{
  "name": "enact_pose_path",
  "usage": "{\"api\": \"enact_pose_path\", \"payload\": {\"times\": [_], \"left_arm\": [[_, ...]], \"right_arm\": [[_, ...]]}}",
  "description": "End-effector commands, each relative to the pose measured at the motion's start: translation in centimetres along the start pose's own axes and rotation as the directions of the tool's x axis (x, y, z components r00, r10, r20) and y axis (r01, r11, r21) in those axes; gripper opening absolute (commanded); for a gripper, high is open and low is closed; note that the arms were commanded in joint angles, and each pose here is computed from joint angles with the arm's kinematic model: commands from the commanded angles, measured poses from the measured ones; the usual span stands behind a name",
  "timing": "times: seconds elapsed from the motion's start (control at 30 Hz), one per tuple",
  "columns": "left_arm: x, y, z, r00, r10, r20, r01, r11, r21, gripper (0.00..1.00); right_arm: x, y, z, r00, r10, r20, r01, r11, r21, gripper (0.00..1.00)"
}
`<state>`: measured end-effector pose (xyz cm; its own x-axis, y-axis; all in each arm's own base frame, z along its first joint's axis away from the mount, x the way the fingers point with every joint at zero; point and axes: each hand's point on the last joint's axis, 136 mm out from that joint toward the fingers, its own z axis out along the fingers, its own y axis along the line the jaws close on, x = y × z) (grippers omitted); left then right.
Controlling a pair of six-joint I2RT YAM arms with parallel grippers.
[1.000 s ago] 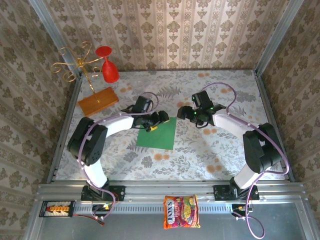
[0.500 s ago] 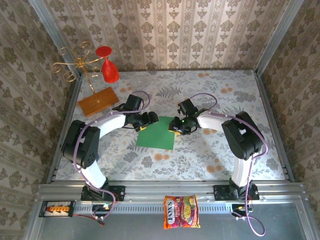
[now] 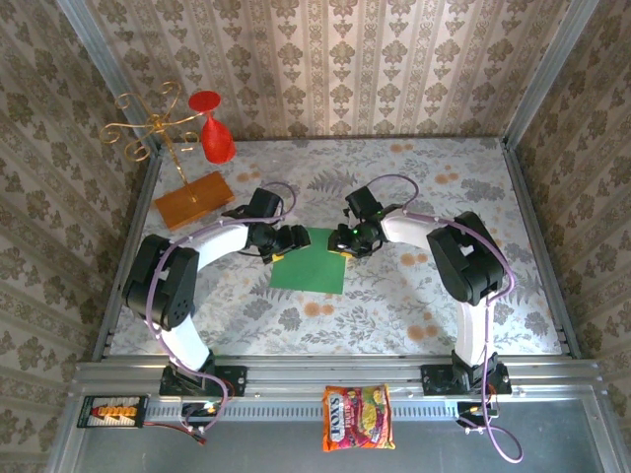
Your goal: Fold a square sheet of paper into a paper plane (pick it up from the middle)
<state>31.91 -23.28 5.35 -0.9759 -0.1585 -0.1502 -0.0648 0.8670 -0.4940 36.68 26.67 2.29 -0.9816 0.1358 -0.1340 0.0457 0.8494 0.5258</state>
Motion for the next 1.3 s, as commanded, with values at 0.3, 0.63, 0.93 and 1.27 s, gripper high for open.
{"api": "enact_pose_path", "payload": {"times": [0.3,0.63,0.93,1.27], "left_arm": [[-0.5,-1.5,0.2,0.990,0.139,-0.013,-0.139,0.979,-0.148,0.86],[0.0,-2.2,1.5,0.947,0.291,-0.133,-0.316,0.915,-0.252,0.94],[0.1,-3.0,3.5,0.919,0.331,-0.213,-0.385,0.866,-0.319,0.95],[1.0,-2.5,5.1,0.914,0.318,-0.253,-0.398,0.827,-0.397,0.95]], "right_arm": [[-3.6,1.6,-2.3,0.997,-0.016,0.072,0.024,0.993,-0.117,0.45],[-5.9,-2.4,-8.4,0.962,0.092,0.257,-0.063,0.991,-0.119,0.58],[-5.2,-4.9,-7.9,0.958,0.140,0.250,-0.124,0.989,-0.080,0.61],[-5.2,-5.4,-7.6,0.956,0.144,0.256,-0.131,0.989,-0.066,0.73]]}}
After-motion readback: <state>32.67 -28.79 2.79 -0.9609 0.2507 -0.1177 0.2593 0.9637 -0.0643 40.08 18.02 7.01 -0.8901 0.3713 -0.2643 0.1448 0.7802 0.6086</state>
